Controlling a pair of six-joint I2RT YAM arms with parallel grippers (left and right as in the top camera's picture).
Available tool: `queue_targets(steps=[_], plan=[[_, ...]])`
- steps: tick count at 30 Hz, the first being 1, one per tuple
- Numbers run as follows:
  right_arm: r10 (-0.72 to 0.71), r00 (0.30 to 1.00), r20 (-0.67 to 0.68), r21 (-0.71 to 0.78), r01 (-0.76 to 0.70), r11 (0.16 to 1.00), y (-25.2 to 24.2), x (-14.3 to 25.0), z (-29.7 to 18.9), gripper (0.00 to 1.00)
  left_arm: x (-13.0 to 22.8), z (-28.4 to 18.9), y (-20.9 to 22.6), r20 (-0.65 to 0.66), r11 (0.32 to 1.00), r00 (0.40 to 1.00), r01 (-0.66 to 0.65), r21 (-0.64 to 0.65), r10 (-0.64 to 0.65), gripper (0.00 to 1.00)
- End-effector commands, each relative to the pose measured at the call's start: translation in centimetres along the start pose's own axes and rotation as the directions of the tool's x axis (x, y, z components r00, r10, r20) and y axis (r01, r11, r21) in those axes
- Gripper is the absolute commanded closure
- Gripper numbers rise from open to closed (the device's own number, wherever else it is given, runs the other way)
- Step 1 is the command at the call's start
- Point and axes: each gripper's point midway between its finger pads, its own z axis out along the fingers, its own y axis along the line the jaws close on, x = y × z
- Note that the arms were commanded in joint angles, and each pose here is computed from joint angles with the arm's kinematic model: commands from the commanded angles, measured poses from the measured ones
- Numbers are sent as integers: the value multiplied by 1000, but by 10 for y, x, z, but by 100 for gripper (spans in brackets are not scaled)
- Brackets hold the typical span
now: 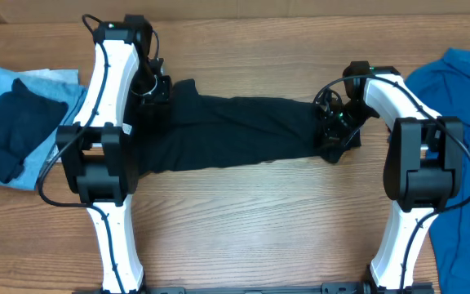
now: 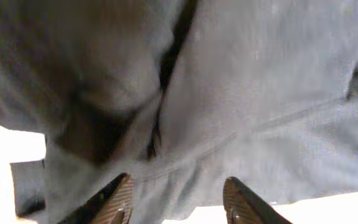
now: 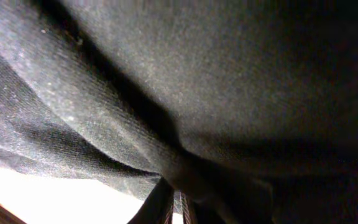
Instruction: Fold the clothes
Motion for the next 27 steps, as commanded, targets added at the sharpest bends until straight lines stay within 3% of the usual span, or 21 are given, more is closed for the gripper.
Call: queue_targets(steps=[1,2,5,7,9,12,17,21,23,25,27], plan=[[-13,1000,12,61,12,998,-12,-4,8,90,-46,-47,-8,231,999,972,-53,3,51,49],[-14,1000,16,61,13,998,-12,-5,8,89,-75,-69,-19,369,990,920,-139,-7,132,34],[-18,1000,24,62,16,998,-12,-8,8,85,-84,-53,-41,378,991,918,-134,10,121,25],[-20,999,29,63,19,998,-13,-9,8,85,-90,-40,-62,392,998,918,-66,8,57,27],[-19,999,27,62,18,998,-13,-8,8,85,-92,-34,-64,419,996,908,55,-75,-19,27],[-20,999,28,62,18,998,-13,-9,8,85,-83,-17,-73,425,971,904,138,-195,-44,31],[-20,999,27,62,18,998,-12,-8,8,85,-86,10,-51,427,929,886,296,-222,-180,32],[-20,999,27,62,18,998,-13,-8,8,85,-86,20,-49,415,926,888,308,-220,-197,34],[-19,1000,25,62,17,998,-13,-8,8,85,-87,20,-49,418,925,886,312,-217,-200,44],[-19,999,27,62,18,998,-13,-8,8,85,-85,23,-54,401,933,893,303,-195,-206,31],[-20,999,28,62,18,998,-13,-9,8,85,-85,27,-54,397,933,895,301,-197,-204,31]])
